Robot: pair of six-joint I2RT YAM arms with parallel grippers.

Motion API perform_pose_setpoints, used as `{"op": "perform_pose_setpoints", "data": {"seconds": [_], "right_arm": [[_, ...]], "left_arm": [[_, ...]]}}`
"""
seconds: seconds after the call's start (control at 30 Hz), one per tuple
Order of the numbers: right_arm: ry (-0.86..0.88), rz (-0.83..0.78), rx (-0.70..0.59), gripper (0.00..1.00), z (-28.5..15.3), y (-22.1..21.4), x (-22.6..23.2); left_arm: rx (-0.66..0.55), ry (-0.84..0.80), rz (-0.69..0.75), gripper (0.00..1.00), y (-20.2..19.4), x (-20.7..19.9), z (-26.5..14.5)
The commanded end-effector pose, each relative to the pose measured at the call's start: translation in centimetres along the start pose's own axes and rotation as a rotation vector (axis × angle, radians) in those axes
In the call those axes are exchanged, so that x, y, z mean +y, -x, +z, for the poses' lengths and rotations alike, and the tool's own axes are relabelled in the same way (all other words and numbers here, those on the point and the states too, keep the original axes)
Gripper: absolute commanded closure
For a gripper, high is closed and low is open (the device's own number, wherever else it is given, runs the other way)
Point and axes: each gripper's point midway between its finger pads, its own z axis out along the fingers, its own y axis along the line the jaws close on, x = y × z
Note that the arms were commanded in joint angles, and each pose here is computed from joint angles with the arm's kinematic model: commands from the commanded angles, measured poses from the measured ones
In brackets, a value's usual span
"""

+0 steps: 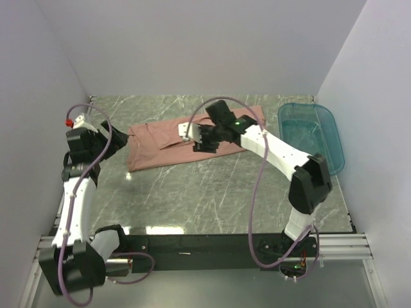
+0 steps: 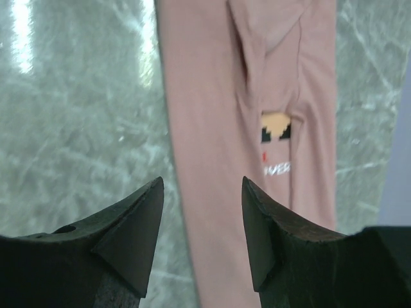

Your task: Fold and stack the t-shirts

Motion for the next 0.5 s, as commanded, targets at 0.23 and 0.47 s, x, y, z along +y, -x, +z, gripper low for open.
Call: {"op": "perform_pose_setpoints", "data": {"seconds": [0.23,0.47], "right_arm": [[-0.125,-0.13,0.125,0.41,6.3,3.8,-4.9],[-0.18,-0.071,0.116,0.42,12.1,5.3,-6.6]], "left_arm": [[-0.105,0.021,0.148,0.05,0.4,-0.5,-1.9],[-0.13,0.062,0.137,0.05,0.9,0.1,-2.2]]}}
